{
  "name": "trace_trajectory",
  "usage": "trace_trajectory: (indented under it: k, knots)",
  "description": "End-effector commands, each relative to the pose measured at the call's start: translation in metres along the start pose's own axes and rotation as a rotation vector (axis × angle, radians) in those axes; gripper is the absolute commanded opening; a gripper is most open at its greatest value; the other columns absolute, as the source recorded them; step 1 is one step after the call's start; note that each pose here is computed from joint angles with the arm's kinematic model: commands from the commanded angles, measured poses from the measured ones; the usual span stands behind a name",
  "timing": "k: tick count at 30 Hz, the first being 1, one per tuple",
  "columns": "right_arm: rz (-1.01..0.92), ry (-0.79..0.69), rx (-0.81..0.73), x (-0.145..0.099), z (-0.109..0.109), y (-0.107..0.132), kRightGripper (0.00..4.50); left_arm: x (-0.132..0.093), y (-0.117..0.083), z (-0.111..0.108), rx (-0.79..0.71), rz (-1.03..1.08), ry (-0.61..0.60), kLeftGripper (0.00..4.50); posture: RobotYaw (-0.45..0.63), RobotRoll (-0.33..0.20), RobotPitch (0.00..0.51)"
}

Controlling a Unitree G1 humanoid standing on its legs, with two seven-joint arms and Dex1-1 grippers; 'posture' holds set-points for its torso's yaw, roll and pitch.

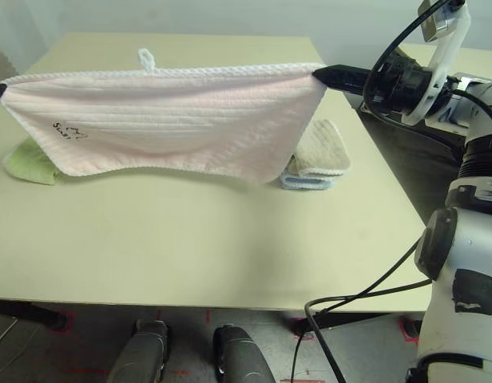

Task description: Fold the towel and set it aside.

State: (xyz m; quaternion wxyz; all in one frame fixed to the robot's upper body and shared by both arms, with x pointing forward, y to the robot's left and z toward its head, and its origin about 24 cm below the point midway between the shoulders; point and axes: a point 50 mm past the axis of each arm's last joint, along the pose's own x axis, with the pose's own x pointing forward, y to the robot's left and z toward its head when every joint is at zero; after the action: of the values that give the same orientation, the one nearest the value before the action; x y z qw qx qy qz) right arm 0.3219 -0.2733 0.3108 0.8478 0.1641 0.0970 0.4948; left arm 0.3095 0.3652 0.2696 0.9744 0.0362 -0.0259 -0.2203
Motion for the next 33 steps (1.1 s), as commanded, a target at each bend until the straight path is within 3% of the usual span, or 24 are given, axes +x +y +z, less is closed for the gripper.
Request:
trace_trajectory:
  k: [1, 8, 15, 23, 28, 33]
  knots:
    - [0.012, -0.014, -0.024, 0.003, 0.002, 0.004, 0.00, -0.004, 0.001, -0.005, 0.059, -0.007, 0.053, 0.04, 0.08, 0.000, 0.121]
    - [-0.001, 0.019, -0.182, 0.025, 0.002, 0.006, 0.00, 0.006, -0.007, -0.007, 0.168, -0.061, 0.121, 0.04, 0.08, 0.000, 0.122]
    - [-0.029, 0.292, -0.407, 0.025, -0.014, 0.007, 0.00, 0.011, -0.012, -0.001, 0.230, -0.133, 0.136, 0.04, 0.06, 0.000, 0.119]
    - [0.048, 0.622, -0.539, 0.017, -0.019, 0.022, 0.00, 0.004, -0.022, 0.014, 0.168, -0.369, 0.164, 0.04, 0.05, 0.000, 0.116]
    - [0.065, 0.670, -0.576, 0.020, -0.016, 0.026, 0.00, 0.002, -0.025, 0.022, 0.126, -0.441, 0.155, 0.04, 0.05, 0.000, 0.116]
    - [0.022, 0.602, -0.660, 0.031, -0.009, 0.007, 0.00, 0.007, -0.012, 0.013, 0.160, -0.324, 0.175, 0.04, 0.06, 0.000, 0.114]
